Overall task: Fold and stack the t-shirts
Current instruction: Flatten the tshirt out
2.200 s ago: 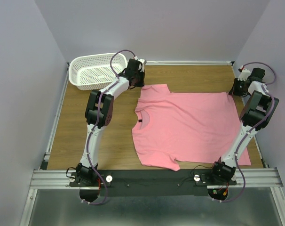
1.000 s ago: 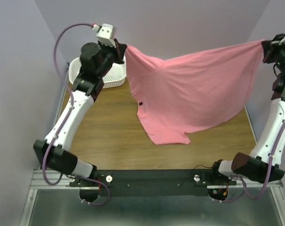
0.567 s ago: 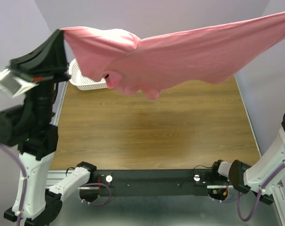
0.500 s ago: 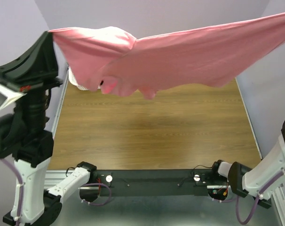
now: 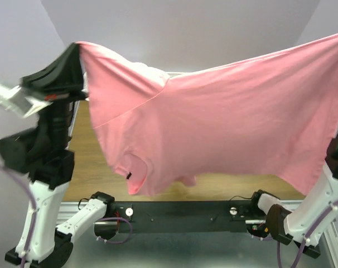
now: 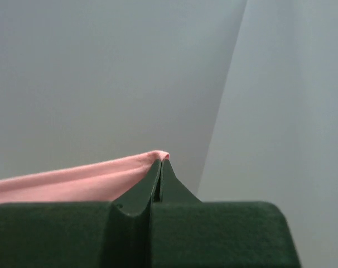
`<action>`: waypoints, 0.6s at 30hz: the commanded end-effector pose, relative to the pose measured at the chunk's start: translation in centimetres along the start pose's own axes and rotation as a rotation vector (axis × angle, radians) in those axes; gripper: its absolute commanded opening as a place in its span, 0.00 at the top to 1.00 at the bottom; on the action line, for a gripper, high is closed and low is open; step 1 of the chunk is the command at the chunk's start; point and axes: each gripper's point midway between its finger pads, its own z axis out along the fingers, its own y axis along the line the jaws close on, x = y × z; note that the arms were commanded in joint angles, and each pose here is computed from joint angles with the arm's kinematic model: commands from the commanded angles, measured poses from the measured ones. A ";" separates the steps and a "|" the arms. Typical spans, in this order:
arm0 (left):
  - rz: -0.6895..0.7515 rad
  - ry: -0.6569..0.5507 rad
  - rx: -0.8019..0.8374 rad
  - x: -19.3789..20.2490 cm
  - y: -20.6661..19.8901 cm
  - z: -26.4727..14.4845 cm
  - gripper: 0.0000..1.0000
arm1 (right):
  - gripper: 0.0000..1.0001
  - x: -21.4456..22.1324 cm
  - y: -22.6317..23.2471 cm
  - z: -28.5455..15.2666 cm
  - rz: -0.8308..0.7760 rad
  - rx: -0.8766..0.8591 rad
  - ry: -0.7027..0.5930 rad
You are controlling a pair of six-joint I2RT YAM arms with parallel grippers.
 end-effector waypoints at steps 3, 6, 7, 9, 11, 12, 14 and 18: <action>-0.110 0.288 -0.099 17.8 3.1 -1.0 1.00 | 0.99 21.2 3.5 -0.7 0.170 -0.183 0.410; -0.190 0.457 -0.098 27.8 3.3 -4.0 1.00 | 0.99 28.5 6.2 -3.0 0.237 -0.295 0.496; -0.206 0.484 -0.098 29.9 3.4 -4.7 1.00 | 0.99 34.4 7.6 -5.6 0.299 -0.318 0.605; -0.236 0.633 -0.128 37.3 4.0 -7.8 1.00 | 0.99 39.0 8.6 -7.0 0.326 -0.350 0.646; -0.252 0.714 -0.153 41.6 4.4 -9.6 1.00 | 1.00 44.6 9.8 -10.0 0.361 -0.364 0.733; -0.255 0.802 -0.173 45.7 4.9 -11.5 1.00 | 0.99 45.7 9.7 -9.6 0.336 -0.371 0.697; -0.267 0.858 -0.182 48.8 5.1 -12.1 1.00 | 0.99 50.3 10.3 -10.6 0.360 -0.390 0.756; -0.266 1.046 -0.224 57.9 6.4 -15.7 1.00 | 1.00 57.3 10.5 -10.8 0.416 -0.398 0.869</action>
